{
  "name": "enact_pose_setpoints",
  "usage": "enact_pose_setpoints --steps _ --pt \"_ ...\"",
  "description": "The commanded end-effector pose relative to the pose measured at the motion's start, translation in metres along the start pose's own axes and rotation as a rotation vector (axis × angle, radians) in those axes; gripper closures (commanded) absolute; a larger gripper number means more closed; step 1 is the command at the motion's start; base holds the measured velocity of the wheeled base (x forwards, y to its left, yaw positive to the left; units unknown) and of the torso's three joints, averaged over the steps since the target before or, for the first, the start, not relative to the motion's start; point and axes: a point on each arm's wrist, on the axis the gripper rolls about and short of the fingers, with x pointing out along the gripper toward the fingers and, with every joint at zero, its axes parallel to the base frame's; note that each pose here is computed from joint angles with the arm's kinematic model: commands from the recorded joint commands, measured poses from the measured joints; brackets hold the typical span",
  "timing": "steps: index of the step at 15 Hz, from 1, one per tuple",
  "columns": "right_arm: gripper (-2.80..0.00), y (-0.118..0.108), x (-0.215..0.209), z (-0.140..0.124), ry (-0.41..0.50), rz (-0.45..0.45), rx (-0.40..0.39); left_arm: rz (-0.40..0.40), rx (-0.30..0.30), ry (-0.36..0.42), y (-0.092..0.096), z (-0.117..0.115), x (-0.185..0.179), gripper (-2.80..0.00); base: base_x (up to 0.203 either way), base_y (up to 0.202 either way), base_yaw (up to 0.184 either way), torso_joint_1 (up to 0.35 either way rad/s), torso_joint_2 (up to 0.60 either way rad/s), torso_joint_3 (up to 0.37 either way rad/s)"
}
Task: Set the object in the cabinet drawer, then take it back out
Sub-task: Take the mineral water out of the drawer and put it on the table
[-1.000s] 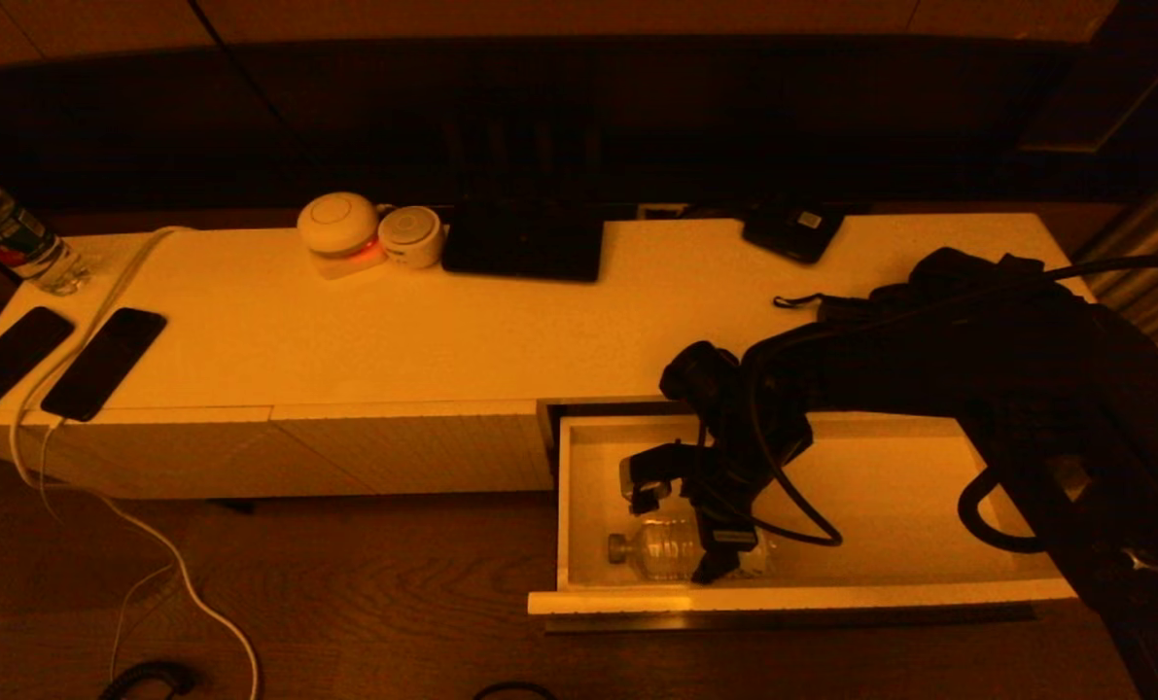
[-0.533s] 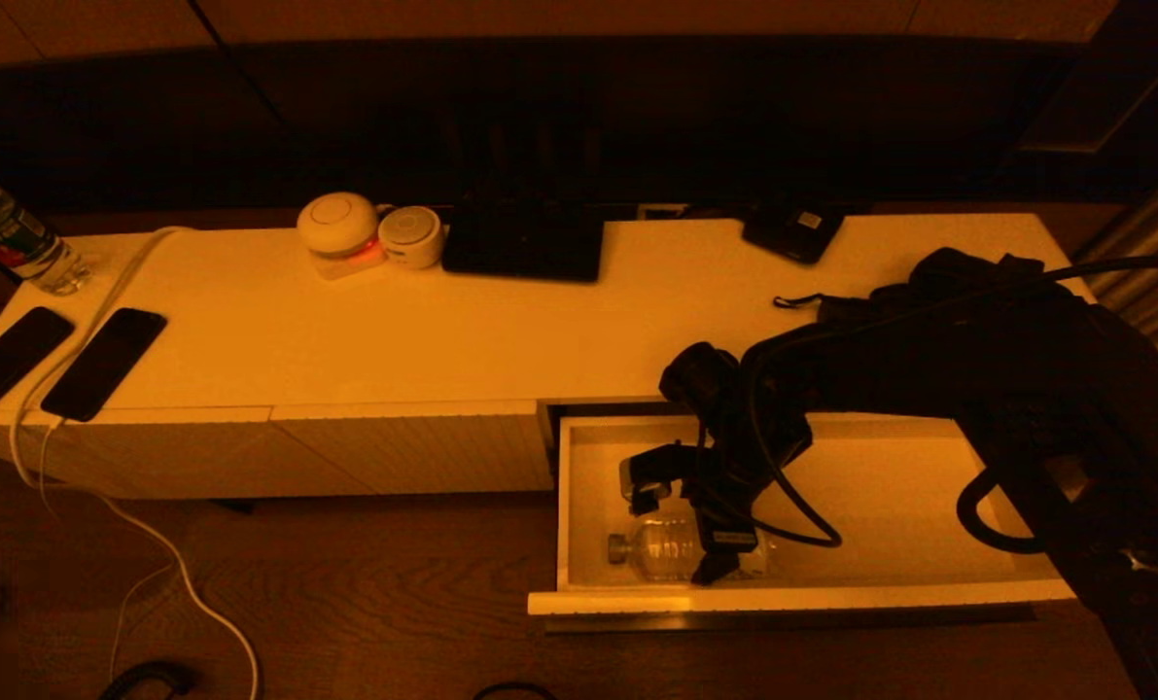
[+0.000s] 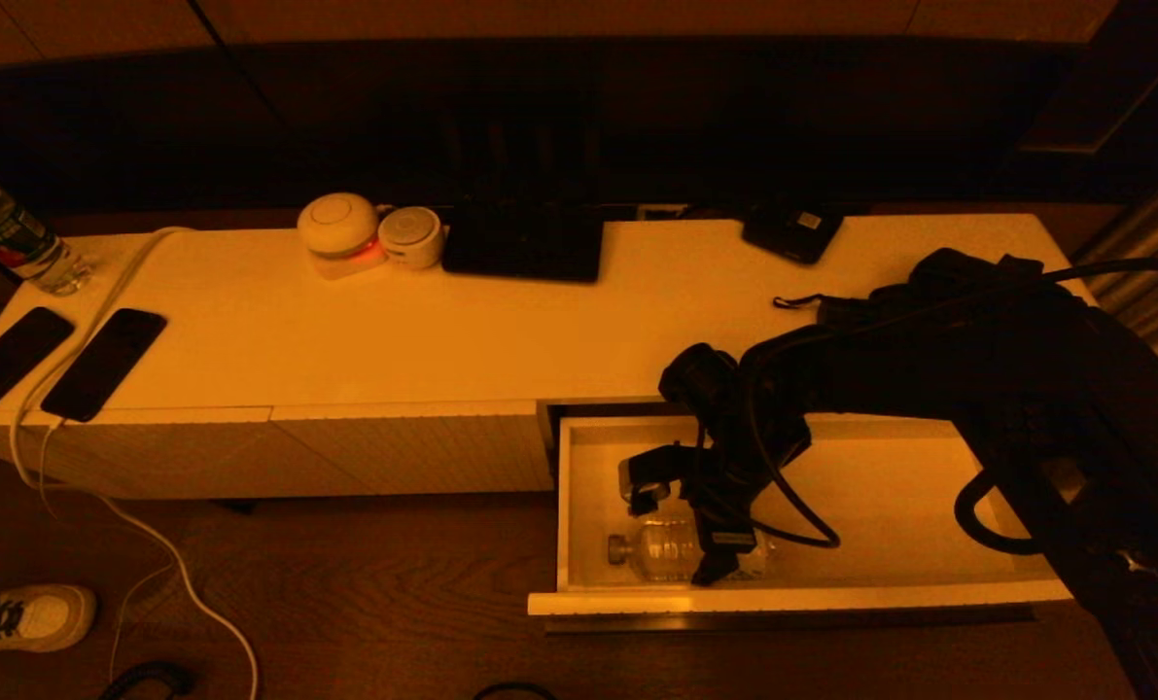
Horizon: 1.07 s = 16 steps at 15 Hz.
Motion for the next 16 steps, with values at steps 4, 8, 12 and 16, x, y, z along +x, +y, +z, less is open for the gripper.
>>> enact_pose_setpoints --steps 4,8,12,16 --pt "-2.80 0.0007 0.0027 -0.0006 0.006 0.010 -0.005 0.000 -0.001 0.000 0.0000 0.0000 0.0000 0.00 0.000 0.000 0.000 0.000 0.00 0.000" --pt "0.00 0.0005 0.0013 -0.0004 0.005 0.006 -0.007 0.000 -0.001 0.000 0.0000 0.0000 0.0000 0.00 0.000 0.000 0.000 0.000 0.00 0.000" --pt "0.00 0.0000 -0.0033 0.0003 -0.001 -0.005 -0.008 0.000 -0.001 0.000 0.0000 0.0000 0.0000 0.00 0.000 0.000 0.000 0.000 0.00 0.000" --pt "0.00 0.0001 -0.0052 0.0003 -0.003 -0.007 -0.007 0.000 -0.001 0.000 0.0000 0.0000 0.0000 0.00 0.000 0.000 0.000 0.000 0.00 0.000"
